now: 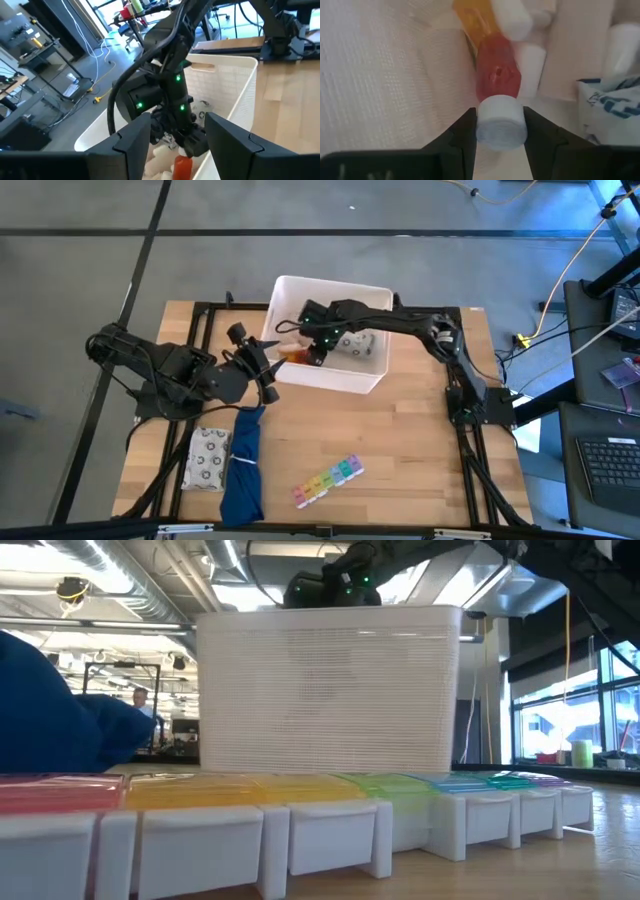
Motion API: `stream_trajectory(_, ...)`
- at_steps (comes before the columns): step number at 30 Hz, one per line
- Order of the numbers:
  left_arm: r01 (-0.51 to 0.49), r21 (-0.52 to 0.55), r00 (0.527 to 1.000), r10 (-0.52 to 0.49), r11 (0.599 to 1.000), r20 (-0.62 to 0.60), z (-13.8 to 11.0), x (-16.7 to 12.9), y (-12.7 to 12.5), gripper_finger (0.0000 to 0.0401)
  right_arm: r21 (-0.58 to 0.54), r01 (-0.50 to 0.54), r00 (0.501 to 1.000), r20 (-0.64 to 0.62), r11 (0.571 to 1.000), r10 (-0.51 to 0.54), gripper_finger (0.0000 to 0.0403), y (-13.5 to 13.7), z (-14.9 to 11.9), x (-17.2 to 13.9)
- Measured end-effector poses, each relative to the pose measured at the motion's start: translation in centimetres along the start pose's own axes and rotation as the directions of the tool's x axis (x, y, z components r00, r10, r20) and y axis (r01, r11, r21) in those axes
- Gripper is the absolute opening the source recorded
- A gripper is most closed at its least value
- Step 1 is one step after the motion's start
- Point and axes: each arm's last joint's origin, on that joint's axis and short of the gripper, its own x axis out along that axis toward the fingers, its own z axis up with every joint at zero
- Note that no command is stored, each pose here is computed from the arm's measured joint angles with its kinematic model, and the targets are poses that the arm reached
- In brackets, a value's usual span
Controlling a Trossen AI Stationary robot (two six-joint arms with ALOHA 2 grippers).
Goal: Pick & place medical supplies in basket/bin
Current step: Put the red pill bottle into the white container
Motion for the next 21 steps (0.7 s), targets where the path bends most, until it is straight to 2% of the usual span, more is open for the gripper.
stream_trajectory(15, -0.002, 0.013, 1.000, 0.002, 1.000, -0.009, -0.13, 0.01, 0.03, 0.0182, -0.020, 0.015, 1.000, -0.011, 1.000, -0.015, 0.0126, -0.23, 0.00, 0.61)
stream_trajectory(21, -0.054, -0.013, 0.999, 0.054, 0.998, 0.001, -0.10, -0.02, 0.21, 0.0182, -0.070, -0.013, 1.000, -0.017, 0.997, 0.012, 0.0174, -0.13, -0.06, 0.40)
